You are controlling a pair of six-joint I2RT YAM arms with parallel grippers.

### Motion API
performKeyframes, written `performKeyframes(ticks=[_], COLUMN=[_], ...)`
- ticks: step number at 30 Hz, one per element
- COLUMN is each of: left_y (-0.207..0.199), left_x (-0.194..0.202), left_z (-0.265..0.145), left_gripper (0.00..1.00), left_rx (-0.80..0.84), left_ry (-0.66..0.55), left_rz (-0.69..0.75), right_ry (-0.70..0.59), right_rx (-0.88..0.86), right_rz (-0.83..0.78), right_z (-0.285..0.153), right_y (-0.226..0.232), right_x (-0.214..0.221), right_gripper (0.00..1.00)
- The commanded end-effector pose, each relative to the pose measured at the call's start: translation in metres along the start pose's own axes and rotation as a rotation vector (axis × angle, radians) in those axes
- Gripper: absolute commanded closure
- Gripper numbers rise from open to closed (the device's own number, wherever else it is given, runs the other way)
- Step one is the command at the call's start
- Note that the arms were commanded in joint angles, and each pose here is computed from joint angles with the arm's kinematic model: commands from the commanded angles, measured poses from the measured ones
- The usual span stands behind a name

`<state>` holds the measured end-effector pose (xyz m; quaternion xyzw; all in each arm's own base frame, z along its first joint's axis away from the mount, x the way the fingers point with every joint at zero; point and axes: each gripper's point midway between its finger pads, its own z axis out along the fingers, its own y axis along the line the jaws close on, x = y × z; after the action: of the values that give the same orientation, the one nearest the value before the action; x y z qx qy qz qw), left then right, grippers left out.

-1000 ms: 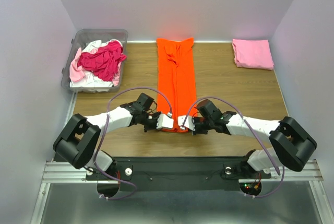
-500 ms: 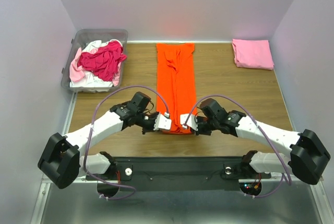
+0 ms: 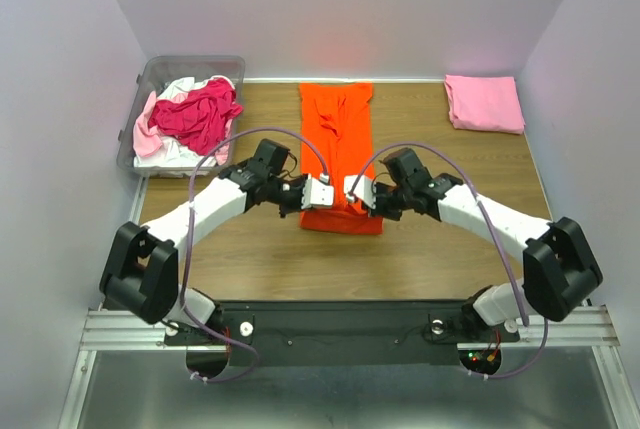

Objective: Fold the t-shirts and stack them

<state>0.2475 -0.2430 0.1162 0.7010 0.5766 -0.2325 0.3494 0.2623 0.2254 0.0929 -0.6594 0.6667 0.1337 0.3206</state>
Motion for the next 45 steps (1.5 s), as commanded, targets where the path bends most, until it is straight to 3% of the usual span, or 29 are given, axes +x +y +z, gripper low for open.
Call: performKeyframes(ticks=[1,17,30,31,33,35,36,37,38,43,45], left_y=[0.057,0.177,0.226,0.23,0.236,0.245,0.25,0.256,0.259,0.26,0.239], left_x=[-0.014,0.021,0.049,0.051,0.054,0.056,0.056,0.053,0.054,0.034,0.038], left_z=[-0.009,-0.009,0.003,0.005,0.004,0.002,-0.002,-0.006,-0.01,-0.038,-0.036], left_gripper=[1.0,1.0,1.0,0.96,0.81,0.57,0.42,0.37,0.27,0.28,0.31], left_rx=[-0.1,-0.188,-0.23,-0.241,-0.268,-0.307,-0.337,-0.361,-0.37,-0.436,-0.399], left_ry=[-0.026,0.024,0.068,0.069,0.083,0.088,0.095,0.089,0.087,0.036,0.028], left_rz=[0.1,0.098,0.059,0.057,0.04,0.019,-0.015,-0.012,-0.021,-0.065,-0.083], right_ry=[-0.057,-0.101,-0.105,-0.098,-0.082,-0.069,-0.061,-0.062,-0.064,-0.084,-0.091], right_rx=[0.04,0.084,0.115,0.113,0.132,0.149,0.168,0.183,0.192,0.232,0.194], right_rz=[-0.067,-0.078,-0.074,-0.07,-0.067,-0.048,-0.045,-0.029,-0.02,-0.002,0.011], right_z=[-0.004,0.032,0.06,0.064,0.064,0.063,0.059,0.054,0.051,0.017,0.013], right_y=[-0.041,-0.163,-0.217,-0.218,-0.225,-0.23,-0.235,-0.239,-0.241,-0.235,-0.212], right_x=[-0.015,-0.007,0.004,0.007,0.009,0.01,0.009,0.008,0.006,-0.005,-0.002], right_gripper=[0.99,0.99,0.99,0.99,0.82,0.64,0.49,0.4,0.38,0.38,0.41])
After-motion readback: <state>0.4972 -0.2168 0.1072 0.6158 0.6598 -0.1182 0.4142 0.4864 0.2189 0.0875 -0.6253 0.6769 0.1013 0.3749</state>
